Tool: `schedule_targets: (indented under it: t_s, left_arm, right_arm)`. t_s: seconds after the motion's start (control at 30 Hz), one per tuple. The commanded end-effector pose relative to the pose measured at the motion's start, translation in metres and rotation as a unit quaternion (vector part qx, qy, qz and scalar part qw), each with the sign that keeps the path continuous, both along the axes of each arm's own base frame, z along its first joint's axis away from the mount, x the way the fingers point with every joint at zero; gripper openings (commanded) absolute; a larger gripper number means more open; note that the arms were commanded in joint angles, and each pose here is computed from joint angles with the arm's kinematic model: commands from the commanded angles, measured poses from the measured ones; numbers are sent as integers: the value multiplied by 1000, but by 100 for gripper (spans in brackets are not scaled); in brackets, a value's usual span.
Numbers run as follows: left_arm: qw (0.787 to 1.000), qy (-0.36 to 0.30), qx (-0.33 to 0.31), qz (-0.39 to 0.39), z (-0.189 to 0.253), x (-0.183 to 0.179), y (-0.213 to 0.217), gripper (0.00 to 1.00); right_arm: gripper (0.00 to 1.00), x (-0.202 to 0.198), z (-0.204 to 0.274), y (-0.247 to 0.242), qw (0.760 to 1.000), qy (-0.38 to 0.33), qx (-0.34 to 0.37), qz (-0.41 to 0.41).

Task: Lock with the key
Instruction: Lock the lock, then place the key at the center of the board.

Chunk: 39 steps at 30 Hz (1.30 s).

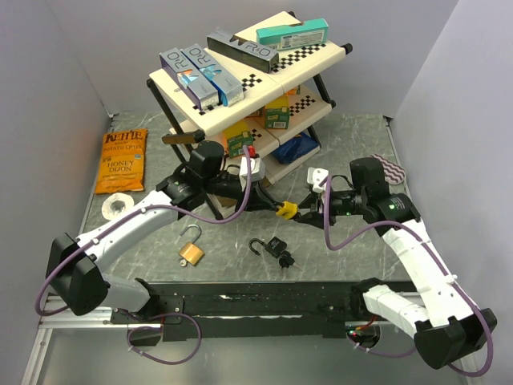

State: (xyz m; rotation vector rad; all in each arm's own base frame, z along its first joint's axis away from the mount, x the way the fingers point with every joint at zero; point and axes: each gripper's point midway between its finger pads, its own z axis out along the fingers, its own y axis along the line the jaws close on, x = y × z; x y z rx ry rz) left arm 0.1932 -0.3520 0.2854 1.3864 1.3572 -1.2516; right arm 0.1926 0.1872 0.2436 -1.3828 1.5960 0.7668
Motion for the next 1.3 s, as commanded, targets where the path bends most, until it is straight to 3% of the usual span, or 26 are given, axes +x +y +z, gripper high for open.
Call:
schedule_targets:
  t_s: [0.0, 0.07, 0.2, 0.3, 0.57, 0.97, 1.13, 1.27]
  left_arm:
    - [998, -45, -42, -14, 32, 3, -8, 1]
    - [998, -45, -42, -15, 31, 3, -8, 1]
    - [998, -47, -48, -7, 36, 6, -8, 1]
    - [997, -38, -61, 6, 43, 14, -3, 1]
    - [995, -56, -71, 38, 59, 32, 13, 1]
    - [994, -80, -48, 52, 46, 43, 17, 1]
    - [995, -68, -51, 58, 48, 43, 18, 1]
    - [995, -68, -38, 55, 42, 37, 16, 1]
  right_arm:
    - [45, 5, 28, 8, 999, -38, 31, 22]
    - [39, 5, 28, 8, 998, -40, 30, 23]
    - [14, 7, 20, 6, 999, -32, 16, 23]
    - [0, 9, 11, 1, 999, -31, 6, 14]
    - [0, 26, -22, -25, 999, -20, -28, -15]
    - [0, 48, -49, -70, 996, 0, -82, -43]
    - [0, 76, -80, -85, 987, 71, -97, -111]
    - [0, 106, -103, -114, 972, 87, -103, -191]
